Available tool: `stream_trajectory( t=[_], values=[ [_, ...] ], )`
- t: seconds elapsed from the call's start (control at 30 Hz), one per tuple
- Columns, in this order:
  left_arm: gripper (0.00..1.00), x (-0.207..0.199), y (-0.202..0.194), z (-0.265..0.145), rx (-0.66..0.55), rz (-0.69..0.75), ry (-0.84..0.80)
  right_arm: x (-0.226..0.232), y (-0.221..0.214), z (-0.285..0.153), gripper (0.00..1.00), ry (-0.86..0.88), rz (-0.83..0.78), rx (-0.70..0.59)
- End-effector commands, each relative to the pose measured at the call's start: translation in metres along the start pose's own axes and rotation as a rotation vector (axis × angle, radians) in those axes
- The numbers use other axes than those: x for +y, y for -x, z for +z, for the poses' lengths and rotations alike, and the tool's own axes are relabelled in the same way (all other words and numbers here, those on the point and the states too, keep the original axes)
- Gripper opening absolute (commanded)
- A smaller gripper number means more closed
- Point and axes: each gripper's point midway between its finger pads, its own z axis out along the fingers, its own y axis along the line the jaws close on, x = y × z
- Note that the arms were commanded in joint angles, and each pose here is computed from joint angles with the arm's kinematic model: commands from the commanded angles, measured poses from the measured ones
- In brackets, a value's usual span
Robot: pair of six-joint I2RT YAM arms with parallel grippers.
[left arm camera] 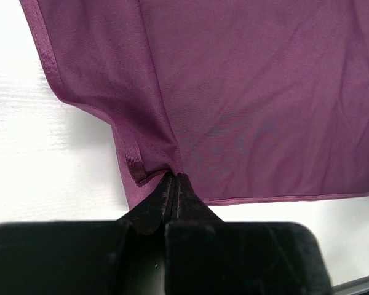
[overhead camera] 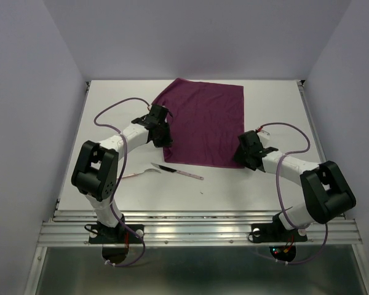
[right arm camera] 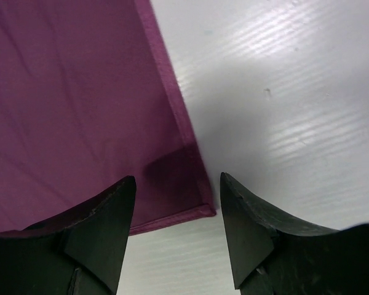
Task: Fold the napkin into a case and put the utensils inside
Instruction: Flatten out the crumpled napkin at the center of the board.
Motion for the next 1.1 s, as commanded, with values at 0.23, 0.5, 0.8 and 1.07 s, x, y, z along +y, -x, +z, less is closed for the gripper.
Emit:
stream_trajectory(
  t=[0.23, 0.5, 0.8, 1.07],
  values=[
    [0.00, -0.008, 0.016, -0.004, -0.037, 0.001, -0.009, 0.010, -0.025, 0.017, 0.59, -0.014, -0.111, 0.106],
    [0.00, -0.009, 0.016, -0.001, -0.029, 0.001, -0.007, -0.019, -0.040, 0.009, 0.59, -0.112, -0.147, 0.130],
    [0.00, -0.011, 0.014, 0.001, -0.023, 0.001, -0.005, -0.025, -0.049, -0.013, 0.63, -0.087, -0.167, 0.161],
    [0.00, -0.015, 0.012, 0.004, -0.015, 0.005, -0.008, -0.024, -0.059, -0.009, 0.58, -0.075, -0.178, 0.188]
  ],
)
